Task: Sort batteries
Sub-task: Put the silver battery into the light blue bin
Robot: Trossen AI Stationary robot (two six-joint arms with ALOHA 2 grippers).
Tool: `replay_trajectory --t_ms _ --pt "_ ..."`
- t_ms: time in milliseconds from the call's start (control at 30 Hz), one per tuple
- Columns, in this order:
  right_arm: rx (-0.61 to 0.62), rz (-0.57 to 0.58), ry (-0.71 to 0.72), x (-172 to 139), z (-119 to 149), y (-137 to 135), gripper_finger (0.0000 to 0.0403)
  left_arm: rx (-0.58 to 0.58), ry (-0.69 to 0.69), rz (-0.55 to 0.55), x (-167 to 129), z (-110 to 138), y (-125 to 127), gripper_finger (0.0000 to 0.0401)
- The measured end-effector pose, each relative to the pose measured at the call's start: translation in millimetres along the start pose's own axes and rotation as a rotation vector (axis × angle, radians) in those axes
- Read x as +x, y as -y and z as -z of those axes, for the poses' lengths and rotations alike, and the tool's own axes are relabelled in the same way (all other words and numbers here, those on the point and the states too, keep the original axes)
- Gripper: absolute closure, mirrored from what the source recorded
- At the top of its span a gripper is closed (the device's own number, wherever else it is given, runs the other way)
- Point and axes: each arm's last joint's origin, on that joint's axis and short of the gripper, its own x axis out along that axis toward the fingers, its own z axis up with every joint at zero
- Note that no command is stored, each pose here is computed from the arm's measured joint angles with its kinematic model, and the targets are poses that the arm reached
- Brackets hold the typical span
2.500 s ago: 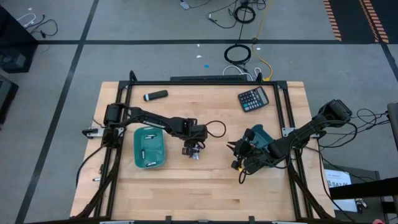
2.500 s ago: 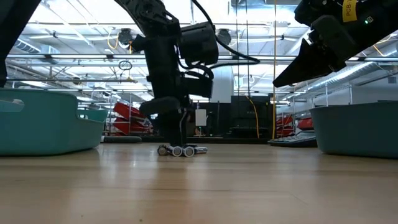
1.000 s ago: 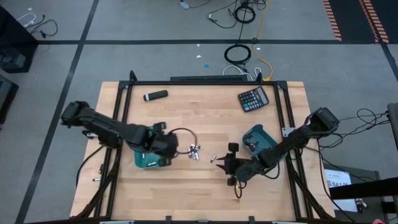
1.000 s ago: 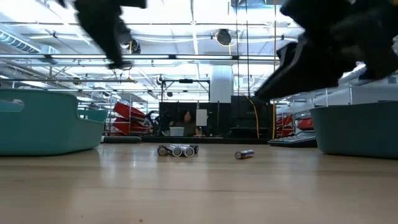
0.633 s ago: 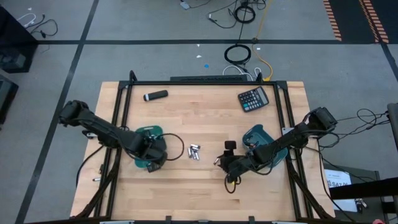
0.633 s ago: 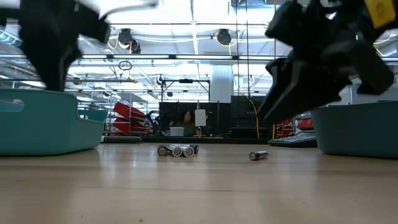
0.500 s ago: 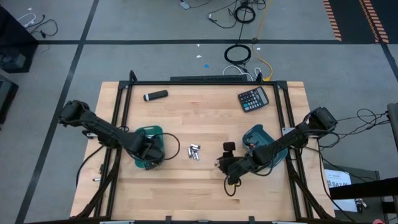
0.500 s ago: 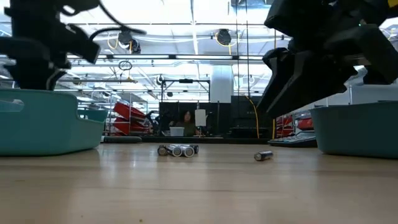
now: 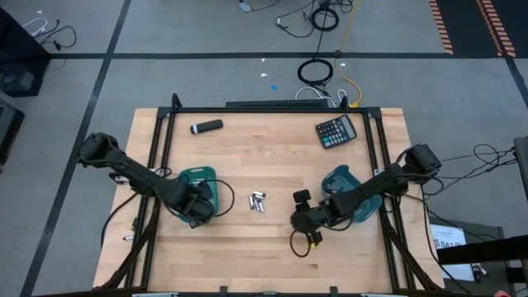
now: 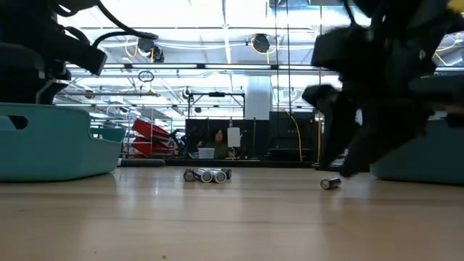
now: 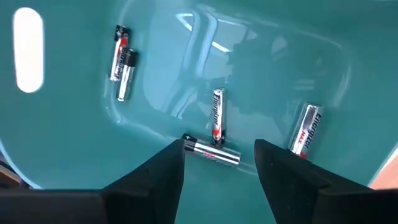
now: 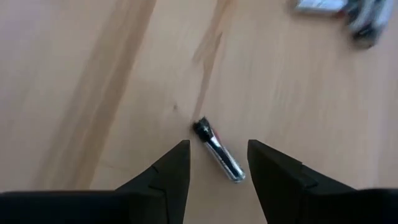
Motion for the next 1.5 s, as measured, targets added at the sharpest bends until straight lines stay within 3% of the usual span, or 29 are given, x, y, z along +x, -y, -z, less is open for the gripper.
replay_trajectory --t_ms 267,367,500,667,800,967,1200,1500 --pt "-0.024 -0.041 -0.109 27.4 11.3 5.9 0.0259 0.015 0.120 -0.027 -9.3 -2.0 6.2 0.0196" --pt "-0.010 -0.067 -0.120 28.5 12.2 9.5 0.0297 0.033 0.251 -0.031 -25.7 -6.7 13.9 0.0196" --pt "-0.013 -0.079 -0.106 25.6 11.5 10.5 0.0382 0.072 0.471 -0.057 -50.3 -11.2 24.9 0.0196" --pt "0.031 -0.082 -0.034 26.4 5.3 10.7 0.0390 0.109 0.684 -0.014 -64.4 -16.9 40.7 0.0196" --pt "0.086 0.021 0.131 20.0 -10.7 16.5 0.0397 0.131 0.810 -0.007 -70.5 -19.4 50.9 0.0196" --pt "0.217 0.120 0.542 -5.6 -50.1 39.6 0.0399 0.138 0.985 -0.059 -68.9 -19.8 60.4 0.0195" --pt "0.300 0.160 0.688 -9.6 -58.8 63.4 0.0400 0.116 1.106 0.020 -36.6 -35.0 61.7 0.0196" --pt "0.477 0.209 0.918 -22.8 -71.3 79.9 0.0400 0.028 1.205 0.129 -30.4 -65.0 45.3 0.0196"
